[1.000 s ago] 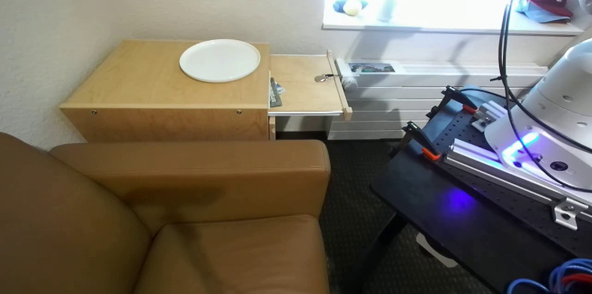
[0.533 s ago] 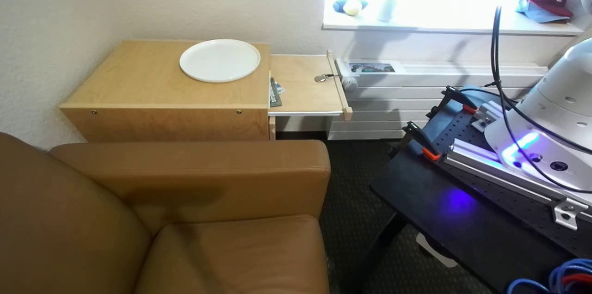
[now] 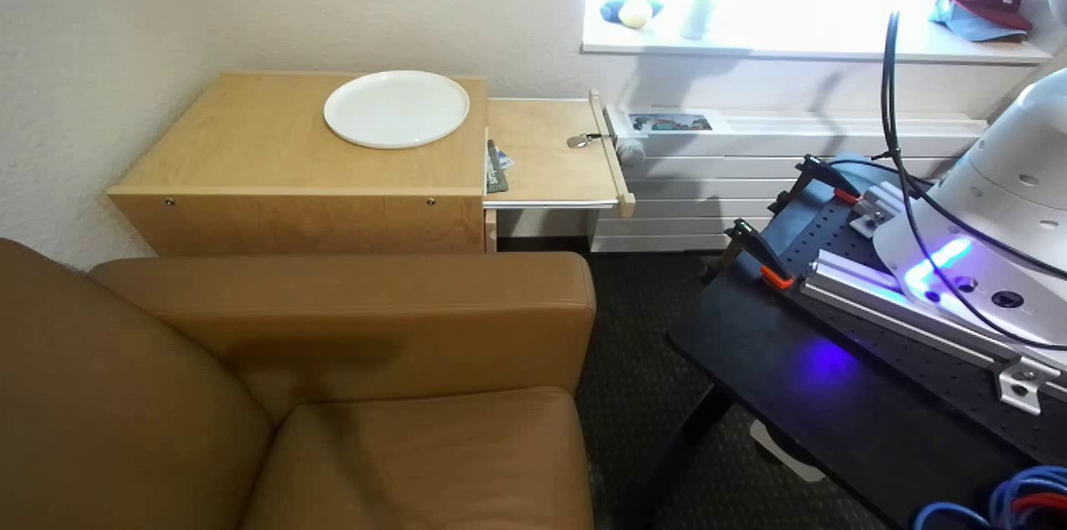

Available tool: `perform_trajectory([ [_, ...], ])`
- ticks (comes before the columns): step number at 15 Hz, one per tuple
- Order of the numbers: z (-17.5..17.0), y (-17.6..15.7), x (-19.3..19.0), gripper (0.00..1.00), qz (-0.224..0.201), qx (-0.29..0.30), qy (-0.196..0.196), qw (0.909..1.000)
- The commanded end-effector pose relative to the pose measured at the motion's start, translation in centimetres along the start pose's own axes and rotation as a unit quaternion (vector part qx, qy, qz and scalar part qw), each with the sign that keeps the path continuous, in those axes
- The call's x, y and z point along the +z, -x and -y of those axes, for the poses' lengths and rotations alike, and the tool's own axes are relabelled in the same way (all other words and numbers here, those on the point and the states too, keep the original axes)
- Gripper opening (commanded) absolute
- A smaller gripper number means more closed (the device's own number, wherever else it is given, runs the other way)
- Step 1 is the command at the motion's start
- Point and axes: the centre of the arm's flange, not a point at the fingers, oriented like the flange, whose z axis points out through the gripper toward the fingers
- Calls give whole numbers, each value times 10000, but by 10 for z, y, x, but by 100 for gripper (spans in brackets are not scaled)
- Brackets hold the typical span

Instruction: Put the screwdriver on the open drawer

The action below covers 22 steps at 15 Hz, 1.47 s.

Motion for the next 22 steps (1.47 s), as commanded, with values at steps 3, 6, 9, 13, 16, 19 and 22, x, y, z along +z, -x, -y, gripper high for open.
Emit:
perform_trajectory([
  [3,0,0,0,33,0,1,0,10000],
  [6,0,0,0,33,0,1,0,10000],
  [9,0,0,0,33,0,2,0,10000],
  [13,0,0,0,33,0,2,0,10000],
  [16,0,0,0,33,0,2,0,10000],
  [19,5,8,10,8,59,-191,92,9998],
  [22,25,69,35,8,105,-1241,-158,9921],
])
